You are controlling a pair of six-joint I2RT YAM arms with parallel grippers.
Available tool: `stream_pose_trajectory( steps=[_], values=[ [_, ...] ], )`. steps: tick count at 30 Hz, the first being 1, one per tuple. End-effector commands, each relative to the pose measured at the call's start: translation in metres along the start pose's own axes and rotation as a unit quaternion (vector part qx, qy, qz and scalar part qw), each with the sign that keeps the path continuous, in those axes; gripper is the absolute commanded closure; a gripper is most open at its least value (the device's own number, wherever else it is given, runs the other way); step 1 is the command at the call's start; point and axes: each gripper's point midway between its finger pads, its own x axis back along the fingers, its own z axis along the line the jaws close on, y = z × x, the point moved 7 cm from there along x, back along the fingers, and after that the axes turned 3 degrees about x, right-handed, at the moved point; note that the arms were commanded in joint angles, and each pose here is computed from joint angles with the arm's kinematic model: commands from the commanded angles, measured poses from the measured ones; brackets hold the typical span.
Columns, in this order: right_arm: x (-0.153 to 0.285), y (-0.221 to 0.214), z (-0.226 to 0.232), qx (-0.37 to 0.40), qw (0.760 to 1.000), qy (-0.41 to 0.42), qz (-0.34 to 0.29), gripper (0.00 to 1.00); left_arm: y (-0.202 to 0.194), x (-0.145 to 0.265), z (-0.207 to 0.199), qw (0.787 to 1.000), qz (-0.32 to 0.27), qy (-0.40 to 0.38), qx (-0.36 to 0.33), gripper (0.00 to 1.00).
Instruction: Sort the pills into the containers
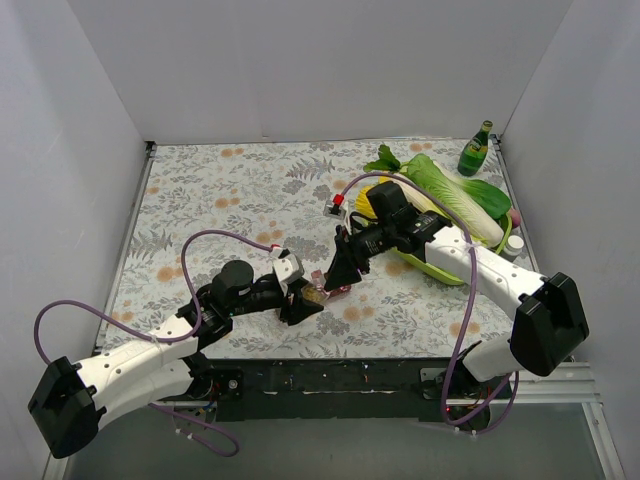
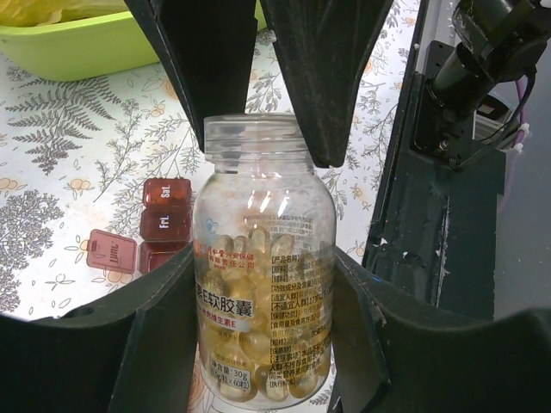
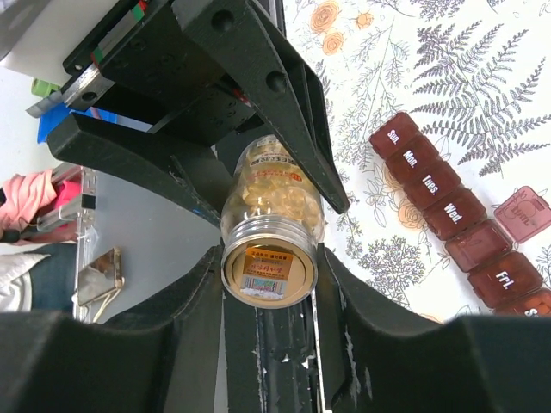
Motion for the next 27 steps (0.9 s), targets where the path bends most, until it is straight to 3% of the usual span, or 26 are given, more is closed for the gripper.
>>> stream_pose_trajectory(
  steps=[1, 5, 6, 8, 10, 13, 18, 20, 23, 24, 26, 27],
  values=[
    [-0.001, 0.011, 0.013, 0.054, 0.997, 0.046, -0.011, 0.84, 0.012, 0.000, -0.002, 1.000, -0.016, -0.005, -0.012, 1.00],
    [-0.002, 0.012, 0.022, 0.144, 0.987, 0.071, 0.002, 0.87, 0.010, 0.002, -0.007, 0.999, -0.014, -0.028, -0.019, 1.00],
    [-0.001, 0.019, 0.023, 0.217, 0.973, 0.076, -0.001, 0.87, 0.010, 0.003, -0.009, 0.999, -0.012, -0.038, -0.019, 1.00],
    [0.000, 0.017, 0.031, 0.273, 0.957, 0.096, 0.001, 0.87, 0.010, 0.004, -0.011, 0.998, -0.014, -0.048, -0.024, 1.00],
    [0.003, 0.020, 0.034, 0.395, 0.913, 0.103, -0.012, 0.86, 0.012, 0.005, -0.015, 0.998, -0.013, -0.063, -0.026, 1.00],
    [0.001, 0.023, 0.029, 0.514, 0.853, 0.092, -0.005, 0.84, 0.011, 0.006, -0.018, 0.997, -0.008, -0.074, -0.023, 1.00],
    [0.000, 0.022, 0.014, 0.522, 0.851, 0.059, 0.033, 0.82, 0.008, 0.006, -0.018, 0.997, -0.005, -0.078, -0.017, 1.00],
    [-0.002, 0.019, 0.015, 0.487, 0.871, 0.059, 0.029, 0.77, 0.008, 0.006, -0.017, 0.997, -0.005, -0.072, -0.016, 1.00],
    [-0.004, 0.019, 0.012, 0.454, 0.889, 0.049, 0.025, 0.54, 0.009, 0.006, -0.015, 0.998, -0.007, -0.059, -0.017, 1.00],
    [-0.004, 0.019, 0.013, 0.424, 0.904, 0.044, 0.024, 0.40, 0.011, 0.007, -0.015, 0.998, -0.012, -0.056, -0.019, 1.00],
    [-0.003, 0.018, 0.015, 0.394, 0.918, 0.042, 0.025, 0.23, 0.013, 0.008, -0.014, 0.999, -0.017, -0.048, -0.020, 1.00],
    [-0.002, 0.018, 0.018, 0.373, 0.926, 0.042, 0.025, 0.20, 0.014, 0.009, -0.014, 0.999, -0.020, -0.045, -0.018, 1.00]
  ],
)
